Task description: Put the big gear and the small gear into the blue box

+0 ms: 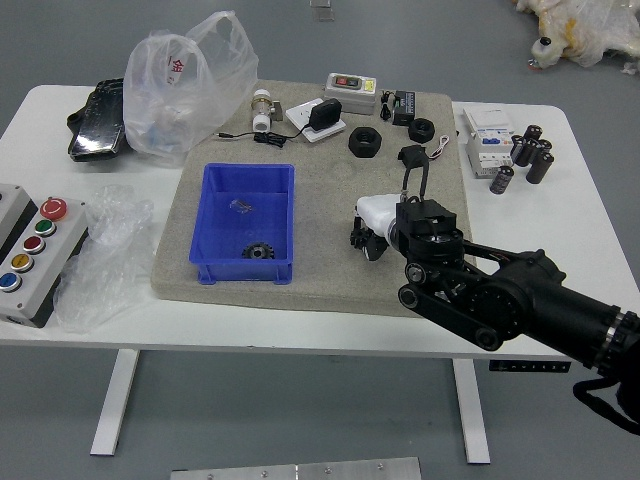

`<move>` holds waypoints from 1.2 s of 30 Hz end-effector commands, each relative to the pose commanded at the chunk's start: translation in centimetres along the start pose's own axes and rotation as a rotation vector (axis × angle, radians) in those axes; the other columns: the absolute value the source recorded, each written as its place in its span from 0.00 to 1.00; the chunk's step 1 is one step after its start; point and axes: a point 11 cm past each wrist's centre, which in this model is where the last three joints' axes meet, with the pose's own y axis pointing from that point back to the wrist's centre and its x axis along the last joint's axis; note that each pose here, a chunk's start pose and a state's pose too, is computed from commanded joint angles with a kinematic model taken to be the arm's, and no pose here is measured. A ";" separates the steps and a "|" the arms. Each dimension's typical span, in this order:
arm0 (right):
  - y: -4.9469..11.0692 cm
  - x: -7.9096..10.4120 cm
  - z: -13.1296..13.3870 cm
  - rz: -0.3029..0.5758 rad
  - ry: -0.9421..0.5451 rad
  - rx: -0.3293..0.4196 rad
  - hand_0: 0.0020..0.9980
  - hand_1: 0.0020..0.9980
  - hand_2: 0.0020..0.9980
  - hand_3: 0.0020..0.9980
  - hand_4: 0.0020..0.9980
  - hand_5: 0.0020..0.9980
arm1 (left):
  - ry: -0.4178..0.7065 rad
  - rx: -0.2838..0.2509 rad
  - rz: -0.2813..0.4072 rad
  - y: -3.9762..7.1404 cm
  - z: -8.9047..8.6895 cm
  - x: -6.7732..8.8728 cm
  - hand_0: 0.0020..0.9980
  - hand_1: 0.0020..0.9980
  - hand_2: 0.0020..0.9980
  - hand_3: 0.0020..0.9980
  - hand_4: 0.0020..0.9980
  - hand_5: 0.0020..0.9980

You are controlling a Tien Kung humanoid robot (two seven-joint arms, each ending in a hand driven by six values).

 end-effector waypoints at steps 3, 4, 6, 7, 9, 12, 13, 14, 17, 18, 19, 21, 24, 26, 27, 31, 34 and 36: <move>0.0 0.2 0.0 0.008 -0.005 -0.001 0.17 0.31 0.44 0.63 0.60 0.00 | 0.000 0.000 0.000 0.0 0.0 0.0 0.69 0.51 0.53 0.70 0.68 0.30; 0.0 0.2 0.1 0.010 -0.007 -0.001 0.17 0.31 0.44 0.62 0.61 0.00 | 0.000 0.000 0.001 0.0 0.0 0.0 0.69 0.51 0.53 0.70 0.68 0.30; 0.0 0.3 0.1 0.015 -0.011 -0.002 0.17 0.31 0.44 0.62 0.61 0.00 | 0.000 0.001 0.001 0.0 0.0 0.0 0.69 0.51 0.53 0.70 0.68 0.30; 0.0 0.3 0.1 0.018 -0.012 -0.002 0.17 0.31 0.44 0.62 0.61 0.00 | 0.000 0.001 0.001 0.0 0.0 0.0 0.69 0.51 0.53 0.70 0.68 0.30; 0.0 0.4 0.1 0.024 -0.015 -0.003 0.17 0.31 0.44 0.62 0.61 0.00 | 0.000 0.000 0.001 0.0 -0.1 0.0 0.69 0.51 0.53 0.70 0.68 0.30; 0.0 0.3 0.1 0.023 -0.015 -0.002 0.17 0.31 0.44 0.60 0.62 0.01 | 0.000 0.000 0.001 0.0 0.0 0.0 0.69 0.51 0.53 0.70 0.68 0.30; 0.0 0.3 0.0 0.021 -0.015 -0.002 0.17 0.31 0.44 0.60 0.62 0.01 | 0.000 0.000 0.001 0.0 0.0 0.0 0.69 0.51 0.53 0.70 0.68 0.30; 0.0 0.3 0.0 0.019 -0.014 -0.001 0.17 0.31 0.44 0.60 0.62 0.01 | 0.000 -0.001 0.001 0.0 0.0 0.0 0.69 0.51 0.53 0.70 0.68 0.30; 0.0 0.0 -0.1 0.006 -0.013 0.001 0.16 0.31 0.37 0.51 0.68 0.02 | 0.000 -0.001 0.001 0.0 0.0 0.0 0.69 0.51 0.53 0.70 0.68 0.30; 0.0 -0.1 -0.1 0.002 -0.013 0.003 0.16 0.31 0.37 0.51 0.68 0.02 | 0.000 -0.002 0.002 0.0 0.0 0.0 0.69 0.51 0.53 0.70 0.68 0.30; 0.0 -0.1 -0.1 0.000 -0.013 0.003 0.16 0.31 0.37 0.51 0.68 0.02 | 0.000 -0.002 0.002 0.0 0.0 0.0 0.69 0.51 0.53 0.70 0.68 0.30; 0.0 -0.2 -0.2 -0.002 -0.015 0.005 0.16 0.31 0.37 0.51 0.68 0.02 | -0.001 -0.002 0.002 0.0 0.0 0.0 0.69 0.51 0.53 0.70 0.68 0.30; 0.0 -0.2 -0.2 -0.001 -0.016 0.007 0.16 0.31 0.29 0.45 0.60 0.02 | -0.001 -0.002 0.002 0.0 0.0 0.0 0.69 0.51 0.53 0.70 0.68 0.30; 0.1 -0.1 -0.2 0.007 -0.017 0.008 0.16 0.31 0.29 0.45 0.60 0.02 | -0.001 -0.002 0.002 0.0 0.0 0.0 0.69 0.51 0.53 0.70 0.68 0.30; 0.1 0.0 -0.2 0.012 -0.018 0.008 0.16 0.31 0.29 0.45 0.60 0.02 | -0.001 -0.002 0.002 0.0 0.0 0.0 0.69 0.51 0.53 0.70 0.68 0.30; 0.2 0.7 -0.3 0.042 -0.025 0.010 0.16 0.31 0.27 0.43 0.58 0.03 | -0.001 -0.001 0.003 0.0 0.0 0.0 0.69 0.51 0.53 0.70 0.68 0.30; 0.3 1.4 -0.3 0.070 -0.029 0.012 0.16 0.31 0.26 0.43 0.58 0.03 | -0.001 -0.002 0.002 0.0 0.0 0.0 0.69 0.51 0.53 0.71 0.68 0.30; 0.4 1.9 -0.4 0.095 -0.031 0.015 0.16 0.31 0.26 0.43 0.58 0.03 | 0.000 -0.002 0.002 0.0 0.0 0.0 0.69 0.51 0.53 0.71 0.68 0.30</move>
